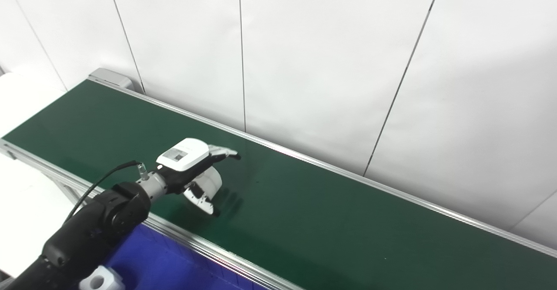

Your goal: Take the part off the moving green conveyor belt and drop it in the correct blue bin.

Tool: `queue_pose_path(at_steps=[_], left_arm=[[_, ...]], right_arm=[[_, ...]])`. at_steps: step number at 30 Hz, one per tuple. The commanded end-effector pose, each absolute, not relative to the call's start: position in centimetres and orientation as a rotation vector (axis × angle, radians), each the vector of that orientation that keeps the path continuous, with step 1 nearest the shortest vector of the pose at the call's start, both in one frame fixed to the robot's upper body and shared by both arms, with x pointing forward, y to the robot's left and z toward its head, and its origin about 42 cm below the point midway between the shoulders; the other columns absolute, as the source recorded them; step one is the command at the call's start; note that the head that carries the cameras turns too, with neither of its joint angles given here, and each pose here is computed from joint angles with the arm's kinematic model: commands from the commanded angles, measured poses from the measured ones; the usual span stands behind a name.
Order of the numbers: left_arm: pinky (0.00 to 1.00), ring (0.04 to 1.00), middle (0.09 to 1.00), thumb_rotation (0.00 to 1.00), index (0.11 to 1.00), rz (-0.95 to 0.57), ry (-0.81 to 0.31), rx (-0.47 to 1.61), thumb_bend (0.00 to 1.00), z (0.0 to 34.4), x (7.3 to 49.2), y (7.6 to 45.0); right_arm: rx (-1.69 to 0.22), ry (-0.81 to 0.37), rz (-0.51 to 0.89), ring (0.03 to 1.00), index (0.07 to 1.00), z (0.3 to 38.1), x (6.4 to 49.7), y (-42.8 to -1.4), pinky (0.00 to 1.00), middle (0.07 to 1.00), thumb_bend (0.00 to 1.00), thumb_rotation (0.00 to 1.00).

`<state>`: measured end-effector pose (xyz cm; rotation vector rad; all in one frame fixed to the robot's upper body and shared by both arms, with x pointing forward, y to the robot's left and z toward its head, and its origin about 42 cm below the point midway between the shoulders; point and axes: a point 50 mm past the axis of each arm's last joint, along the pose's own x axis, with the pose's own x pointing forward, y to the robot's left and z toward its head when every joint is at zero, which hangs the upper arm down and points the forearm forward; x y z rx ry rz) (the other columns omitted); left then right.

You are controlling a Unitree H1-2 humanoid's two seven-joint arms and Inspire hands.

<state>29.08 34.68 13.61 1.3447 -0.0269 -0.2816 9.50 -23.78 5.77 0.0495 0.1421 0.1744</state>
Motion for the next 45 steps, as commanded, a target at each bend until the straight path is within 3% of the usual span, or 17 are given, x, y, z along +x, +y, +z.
queue_pose_path(at_steps=[1,6,10,13,15,18,22,23,24,26,28,34,38,45], left_arm=[[0.82,0.851,0.871,0.32,0.860,-0.233,-0.080,1.395,0.99,15.4,29.6,35.5],[0.81,0.862,0.877,0.33,0.862,-0.238,-0.033,1.428,0.97,15.4,29.6,36.3],[0.84,0.872,0.878,0.39,0.864,-0.269,0.009,1.453,0.96,15.5,29.8,37.0],[0.81,0.855,0.859,0.44,0.842,-0.272,0.017,1.476,0.98,15.8,30.1,37.0],[0.79,0.844,0.850,0.42,0.835,-0.242,-0.006,1.480,0.97,15.7,30.2,36.7],[0.66,0.742,0.763,0.25,0.767,-0.172,-0.069,1.447,0.95,15.0,30.4,36.1],[0.52,0.578,0.624,0.07,0.652,-0.094,-0.139,1.196,0.88,12.9,30.6,35.4],[0.48,0.543,0.591,0.06,0.574,-0.081,-0.152,1.095,0.71,12.3,30.7,35.2],[0.45,0.508,0.538,0.03,0.536,-0.068,-0.144,0.989,0.62,11.7,30.7,34.8],[0.40,0.455,0.490,0.01,0.503,-0.034,-0.110,0.780,0.54,10.7,30.3,33.5],[0.34,0.389,0.444,0.00,0.508,0.008,-0.080,0.605,0.52,9.7,29.9,31.8],[0.31,0.363,0.438,0.00,0.504,0.143,-0.042,0.255,0.52,7.6,30.0,26.2],[0.37,0.418,0.458,0.00,0.504,0.139,-0.037,0.213,0.52,6.7,30.7,23.6],[0.33,0.385,0.447,0.00,0.503,0.104,-0.051,0.242,0.52,7.1,30.7,23.4]], right_arm=[[0.057,0.103,0.189,1.000,1.000,6.8,9.7,-23.7,1.00,1.000,0.81,1.00],[0.060,0.102,0.191,1.000,1.000,6.8,9.7,-23.7,1.00,1.000,0.80,1.00],[0.064,0.102,0.188,1.000,1.000,6.9,9.7,-23.6,1.00,1.000,0.80,1.00],[0.066,0.101,0.189,1.000,1.000,6.8,9.8,-23.7,1.00,1.000,0.80,1.00],[0.065,0.101,0.190,1.000,1.000,6.8,9.8,-23.7,1.00,1.000,0.80,1.00],[0.068,0.100,0.190,1.000,1.000,6.9,9.8,-23.6,1.00,1.000,0.79,1.00],[0.067,0.098,0.192,1.000,1.000,7.1,9.7,-23.5,1.00,1.000,0.78,1.00],[0.068,0.099,0.191,1.000,1.000,7.1,9.7,-23.5,1.00,1.000,0.78,1.00],[0.069,0.099,0.190,1.000,1.000,7.2,9.6,-23.4,1.00,1.000,0.78,1.00],[0.071,0.099,0.188,1.000,1.000,7.2,9.6,-23.4,1.00,1.000,0.78,1.00],[0.072,0.096,0.188,1.000,1.000,7.2,9.5,-23.3,1.00,1.000,0.78,1.00],[0.071,0.096,0.190,1.000,1.000,7.1,9.6,-23.2,1.00,1.000,0.77,1.00],[0.072,0.096,0.186,1.000,1.000,7.2,9.6,-22.8,1.00,1.000,0.77,1.00],[0.066,0.096,0.180,1.000,1.000,7.3,9.3,-22.7,1.00,1.000,0.76,1.00]])
